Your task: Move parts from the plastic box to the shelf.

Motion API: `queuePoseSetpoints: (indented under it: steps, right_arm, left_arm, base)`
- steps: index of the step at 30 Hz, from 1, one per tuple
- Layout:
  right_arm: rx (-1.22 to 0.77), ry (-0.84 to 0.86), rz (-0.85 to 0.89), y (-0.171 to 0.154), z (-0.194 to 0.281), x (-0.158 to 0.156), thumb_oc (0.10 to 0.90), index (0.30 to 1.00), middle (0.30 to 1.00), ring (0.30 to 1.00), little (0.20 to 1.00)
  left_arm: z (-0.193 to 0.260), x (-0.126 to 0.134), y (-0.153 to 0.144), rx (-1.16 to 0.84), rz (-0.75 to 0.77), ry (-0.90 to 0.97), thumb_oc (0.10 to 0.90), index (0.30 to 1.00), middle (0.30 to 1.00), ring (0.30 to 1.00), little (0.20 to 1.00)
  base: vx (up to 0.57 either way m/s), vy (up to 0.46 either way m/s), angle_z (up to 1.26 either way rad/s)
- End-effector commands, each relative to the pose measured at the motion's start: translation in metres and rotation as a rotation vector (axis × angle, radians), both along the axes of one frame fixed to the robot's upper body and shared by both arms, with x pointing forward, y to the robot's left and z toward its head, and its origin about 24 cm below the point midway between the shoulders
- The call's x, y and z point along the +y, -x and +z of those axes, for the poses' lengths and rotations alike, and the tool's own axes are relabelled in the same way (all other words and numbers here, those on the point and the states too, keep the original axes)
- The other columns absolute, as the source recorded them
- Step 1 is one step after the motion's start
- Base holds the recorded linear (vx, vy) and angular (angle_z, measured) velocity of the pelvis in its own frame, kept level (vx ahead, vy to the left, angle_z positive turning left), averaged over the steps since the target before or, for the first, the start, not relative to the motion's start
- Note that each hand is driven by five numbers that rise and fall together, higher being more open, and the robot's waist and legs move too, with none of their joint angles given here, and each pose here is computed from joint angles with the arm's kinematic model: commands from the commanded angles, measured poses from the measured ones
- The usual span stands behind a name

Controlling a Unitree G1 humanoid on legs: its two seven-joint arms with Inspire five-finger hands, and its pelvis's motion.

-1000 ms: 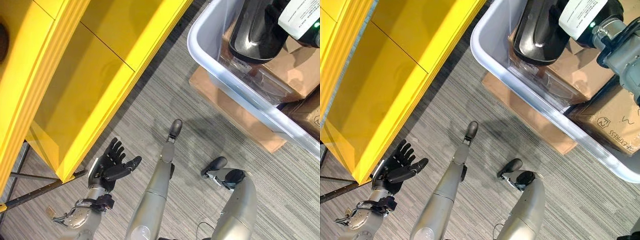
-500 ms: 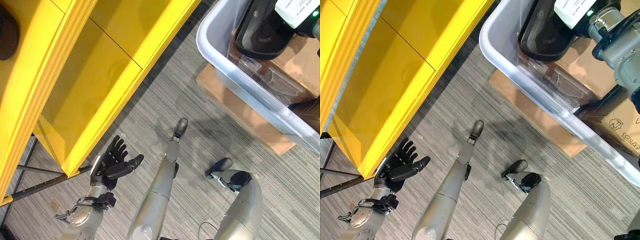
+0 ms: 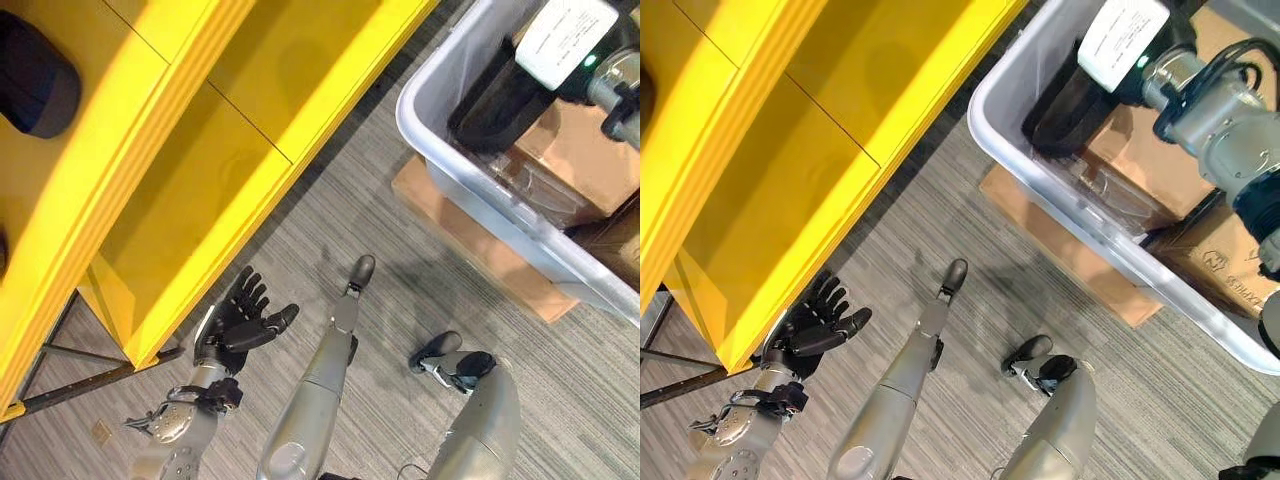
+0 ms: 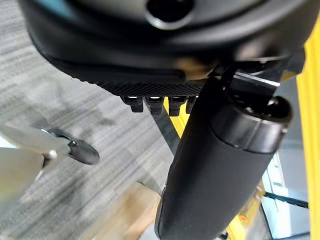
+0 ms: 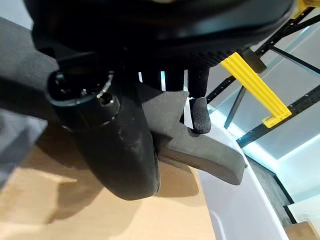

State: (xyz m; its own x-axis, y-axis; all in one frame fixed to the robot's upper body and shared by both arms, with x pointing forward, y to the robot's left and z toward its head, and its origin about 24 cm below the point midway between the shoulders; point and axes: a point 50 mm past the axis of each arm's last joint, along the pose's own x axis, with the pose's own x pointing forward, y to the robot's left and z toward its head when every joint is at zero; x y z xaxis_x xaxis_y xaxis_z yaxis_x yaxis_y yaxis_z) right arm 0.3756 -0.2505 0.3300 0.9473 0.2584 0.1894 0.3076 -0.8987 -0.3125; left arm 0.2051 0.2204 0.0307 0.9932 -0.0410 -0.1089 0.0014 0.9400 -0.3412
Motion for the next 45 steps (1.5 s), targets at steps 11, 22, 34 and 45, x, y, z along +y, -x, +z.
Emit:
queuePoseSetpoints:
  steps: [11,22,34,45]
  right_arm:
    - [-0.068,-0.067,0.168,0.015,0.032,0.033,0.400,0.300,0.300,0.300,0.300]
    - [-0.011,-0.224,0.298,0.022,0.020,0.047,0.400,0.300,0.300,0.300,0.300]
    - [0.051,-0.378,0.345,0.030,-0.010,0.032,0.400,0.300,0.300,0.300,0.300]
    - [0.066,-0.399,0.421,0.037,-0.018,0.035,0.400,0.300,0.300,0.300,0.300]
  left_arm:
    - [0.028,-0.002,-0.010,-0.143,-0.056,0.003,0.900,1.000,1.000,1.000,1.000]
    - [0.041,-0.013,-0.022,-0.222,-0.073,-0.001,0.900,1.000,1.000,1.000,1.000]
    - [0.083,0.005,-0.034,-0.448,0.066,-0.426,0.900,1.000,1.000,1.000,1.000]
    - [0.113,0.001,-0.029,-0.648,0.178,-0.835,0.900,1.000,1.000,1.000,1.000]
  base:
    - [0.02,0.062,-0.10]
    - [0.03,0.071,-0.12]
    - [0.07,0.022,-0.12]
    - [0.04,0.006,-0.10]
